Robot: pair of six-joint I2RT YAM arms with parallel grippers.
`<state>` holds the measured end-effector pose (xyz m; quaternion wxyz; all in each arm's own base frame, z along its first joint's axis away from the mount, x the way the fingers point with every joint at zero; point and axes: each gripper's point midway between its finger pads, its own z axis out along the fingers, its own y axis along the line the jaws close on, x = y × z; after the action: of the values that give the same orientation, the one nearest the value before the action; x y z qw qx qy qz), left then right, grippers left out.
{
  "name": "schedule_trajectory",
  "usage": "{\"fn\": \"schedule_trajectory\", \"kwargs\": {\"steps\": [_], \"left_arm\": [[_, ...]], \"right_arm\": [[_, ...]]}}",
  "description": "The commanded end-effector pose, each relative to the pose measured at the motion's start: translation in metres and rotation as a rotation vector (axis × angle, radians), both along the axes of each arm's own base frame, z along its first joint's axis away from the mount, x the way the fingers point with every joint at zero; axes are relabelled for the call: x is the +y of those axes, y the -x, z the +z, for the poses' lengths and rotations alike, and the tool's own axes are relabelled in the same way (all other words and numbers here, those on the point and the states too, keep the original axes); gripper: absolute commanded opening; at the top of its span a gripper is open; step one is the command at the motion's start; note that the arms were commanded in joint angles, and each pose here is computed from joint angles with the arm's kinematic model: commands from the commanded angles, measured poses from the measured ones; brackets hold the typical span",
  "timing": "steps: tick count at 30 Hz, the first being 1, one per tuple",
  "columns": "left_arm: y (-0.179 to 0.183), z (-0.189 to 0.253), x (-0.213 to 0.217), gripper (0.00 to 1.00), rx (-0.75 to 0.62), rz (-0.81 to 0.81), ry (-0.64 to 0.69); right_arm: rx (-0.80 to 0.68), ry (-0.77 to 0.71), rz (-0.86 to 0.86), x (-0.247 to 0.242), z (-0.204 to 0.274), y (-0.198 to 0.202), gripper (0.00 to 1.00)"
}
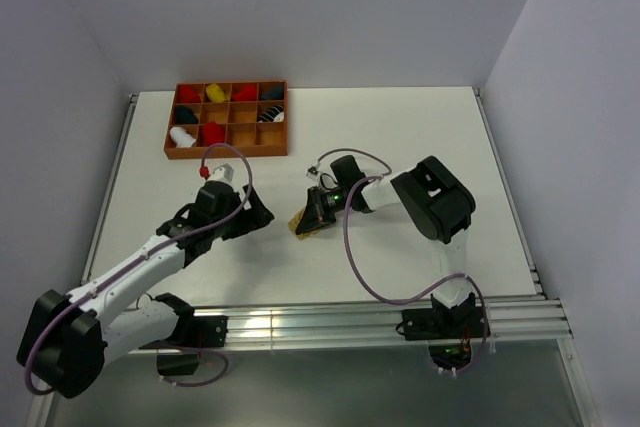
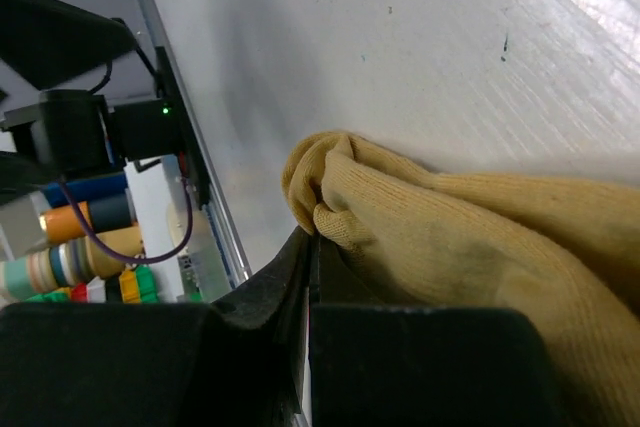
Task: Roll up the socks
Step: Move the sock to the center of the board, then roll the sock at the center of the board.
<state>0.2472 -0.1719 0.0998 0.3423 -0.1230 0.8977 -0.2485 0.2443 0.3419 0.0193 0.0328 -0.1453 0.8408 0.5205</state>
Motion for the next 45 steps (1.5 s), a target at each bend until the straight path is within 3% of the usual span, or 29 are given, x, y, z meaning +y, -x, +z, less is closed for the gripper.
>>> {"fn": "schedule_trajectory", "kwargs": {"steps": [1, 11, 12, 29, 37, 45], "left_arm": [[0.0, -0.008, -0.02, 0.84, 0.036, -0.021, 0.072], [0.008, -0.052, -0.043, 0.6, 0.169, -0.102, 0.01], [0.01, -0.059, -0.044, 0.53, 0.192, -0.107, -0.004], [-0.003, -0.088, -0.053, 0.42, 0.233, -0.091, -0.081], [-0.01, -0.106, -0.044, 0.4, 0.247, -0.06, -0.182], [-0.005, -0.124, -0.035, 0.23, 0.3, -0.074, -0.316]], "right_arm": [[0.019, -0.05, -0.001, 0.003, -0.002, -0.001, 0.0], [0.027, -0.036, -0.017, 0.002, -0.009, -0.004, 0.0], [0.029, -0.035, -0.017, 0.002, -0.009, -0.004, 0.0], [0.028, -0.047, -0.021, 0.003, -0.006, -0.005, 0.0], [0.031, -0.039, -0.019, 0.003, -0.006, -0.006, 0.0], [-0.024, 0.007, -0.041, 0.0, 0.0, -0.012, 0.07]]}}
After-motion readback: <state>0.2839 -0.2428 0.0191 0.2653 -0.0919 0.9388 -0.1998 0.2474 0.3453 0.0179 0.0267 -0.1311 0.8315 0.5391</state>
